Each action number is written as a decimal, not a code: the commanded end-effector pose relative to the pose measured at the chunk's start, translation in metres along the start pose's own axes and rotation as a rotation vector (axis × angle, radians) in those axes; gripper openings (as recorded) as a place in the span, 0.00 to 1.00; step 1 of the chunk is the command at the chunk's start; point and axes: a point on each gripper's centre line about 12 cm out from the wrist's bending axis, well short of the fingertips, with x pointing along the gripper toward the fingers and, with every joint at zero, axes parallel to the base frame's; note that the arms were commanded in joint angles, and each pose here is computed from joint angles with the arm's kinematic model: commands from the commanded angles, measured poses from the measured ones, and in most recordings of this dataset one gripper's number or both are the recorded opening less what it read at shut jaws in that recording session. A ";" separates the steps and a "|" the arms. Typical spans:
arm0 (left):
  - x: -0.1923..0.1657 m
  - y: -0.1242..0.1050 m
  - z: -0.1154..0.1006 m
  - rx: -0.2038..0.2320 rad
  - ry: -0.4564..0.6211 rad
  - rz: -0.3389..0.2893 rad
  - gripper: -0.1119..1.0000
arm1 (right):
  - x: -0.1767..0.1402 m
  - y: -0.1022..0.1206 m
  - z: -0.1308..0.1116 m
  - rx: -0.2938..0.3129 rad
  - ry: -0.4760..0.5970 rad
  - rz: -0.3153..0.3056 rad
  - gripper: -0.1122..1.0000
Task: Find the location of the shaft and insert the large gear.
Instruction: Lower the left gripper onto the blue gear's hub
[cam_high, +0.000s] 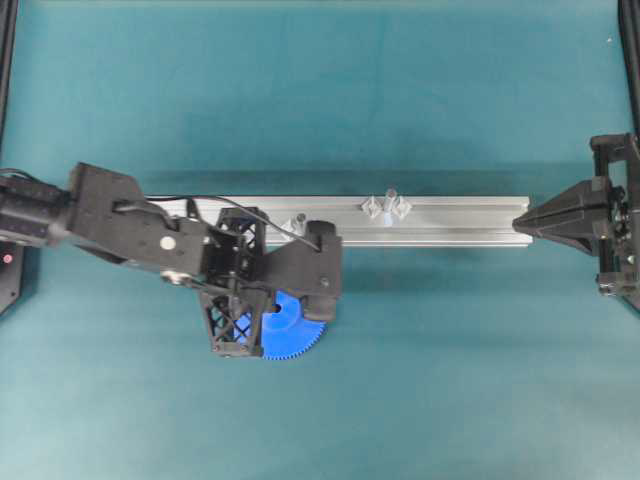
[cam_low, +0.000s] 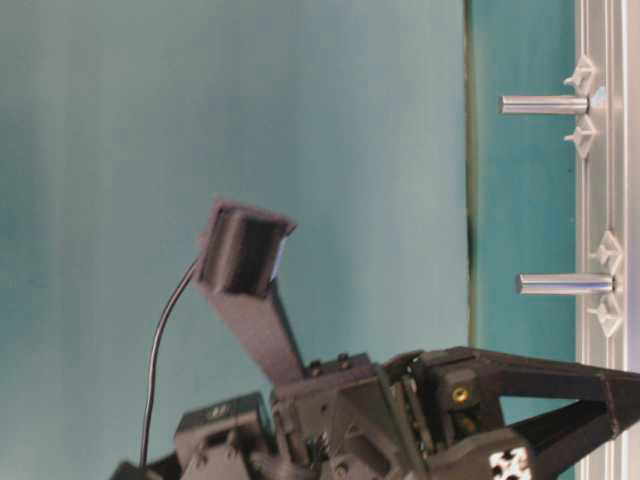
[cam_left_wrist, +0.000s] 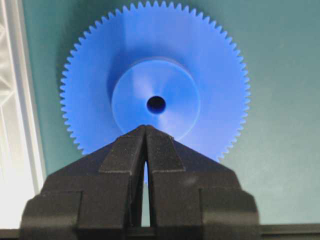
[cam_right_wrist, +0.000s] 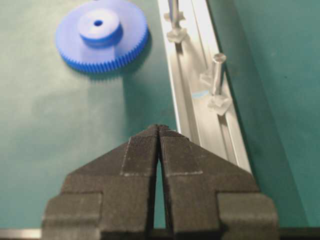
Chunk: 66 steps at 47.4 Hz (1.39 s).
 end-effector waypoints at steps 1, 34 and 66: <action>-0.010 -0.003 0.013 0.015 -0.023 -0.002 0.10 | 0.000 0.000 0.004 0.010 -0.013 -0.001 0.12; -0.004 -0.008 0.021 0.065 0.000 -0.003 0.10 | -0.003 0.000 0.001 0.012 -0.020 0.000 0.12; 0.001 -0.008 0.018 0.071 0.014 -0.003 0.12 | -0.003 -0.001 -0.001 0.012 -0.019 -0.001 0.12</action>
